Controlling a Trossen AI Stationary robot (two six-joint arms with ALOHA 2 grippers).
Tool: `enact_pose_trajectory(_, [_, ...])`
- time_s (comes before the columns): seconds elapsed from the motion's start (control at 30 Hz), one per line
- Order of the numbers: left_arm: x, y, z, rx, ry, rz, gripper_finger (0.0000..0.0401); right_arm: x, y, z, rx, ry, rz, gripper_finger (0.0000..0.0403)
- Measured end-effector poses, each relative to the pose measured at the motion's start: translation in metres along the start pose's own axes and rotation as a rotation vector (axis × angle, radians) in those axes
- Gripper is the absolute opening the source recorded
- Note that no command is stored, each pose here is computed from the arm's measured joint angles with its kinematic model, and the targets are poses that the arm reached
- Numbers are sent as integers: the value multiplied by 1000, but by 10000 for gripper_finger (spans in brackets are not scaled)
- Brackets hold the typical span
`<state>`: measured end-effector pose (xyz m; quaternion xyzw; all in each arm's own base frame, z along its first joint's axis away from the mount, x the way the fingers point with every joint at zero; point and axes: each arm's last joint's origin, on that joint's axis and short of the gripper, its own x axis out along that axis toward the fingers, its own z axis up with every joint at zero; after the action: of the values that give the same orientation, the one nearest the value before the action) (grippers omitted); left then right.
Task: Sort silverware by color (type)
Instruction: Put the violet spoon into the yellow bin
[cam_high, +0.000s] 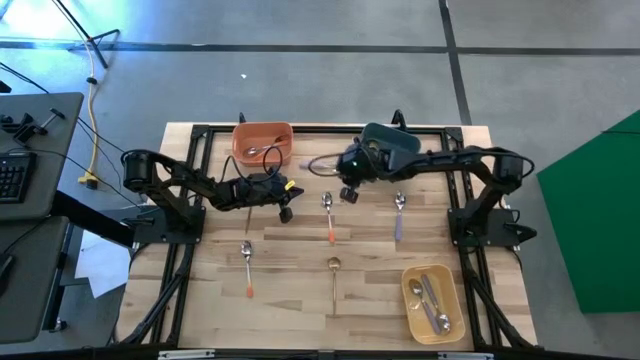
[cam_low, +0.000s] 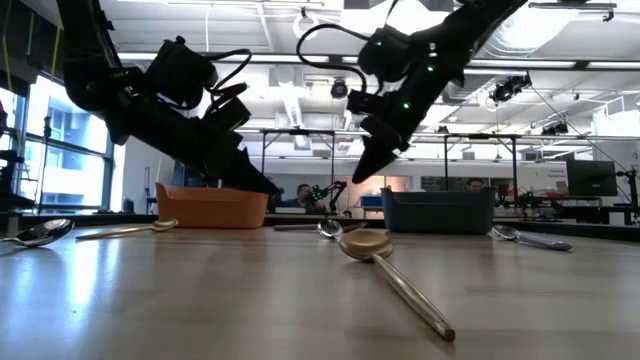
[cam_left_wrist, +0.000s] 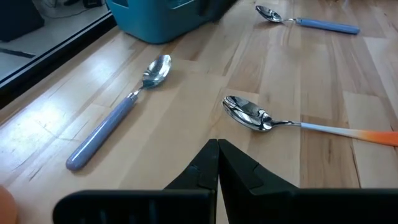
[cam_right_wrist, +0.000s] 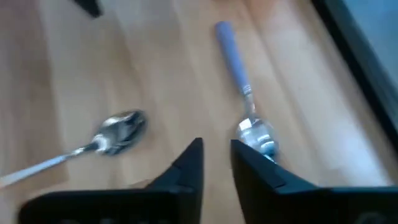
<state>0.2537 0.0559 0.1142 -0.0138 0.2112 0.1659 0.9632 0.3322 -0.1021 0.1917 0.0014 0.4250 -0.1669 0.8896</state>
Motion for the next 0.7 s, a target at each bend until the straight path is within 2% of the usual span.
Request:
enact_pose_trajectory(0.17, [0, 0, 1, -1, -7, 1, 0, 14, -19, 30, -102, 38, -22, 127])
enact_pose_trajectory(0.3, [0, 0, 0, -1, -3, 3, 0, 36, -35, 44, -157, 116, 66, 157])
enact_pose_trajectory(0.47, [0, 0, 0, 9, -2, 3, 0, 68, -50, 44, -188, 210, 103, 158])
enact_pose_trajectory(0.7, [0, 0, 0, 12, -2, 3, 0, 90, -67, 45, -146, 222, 143, 140])
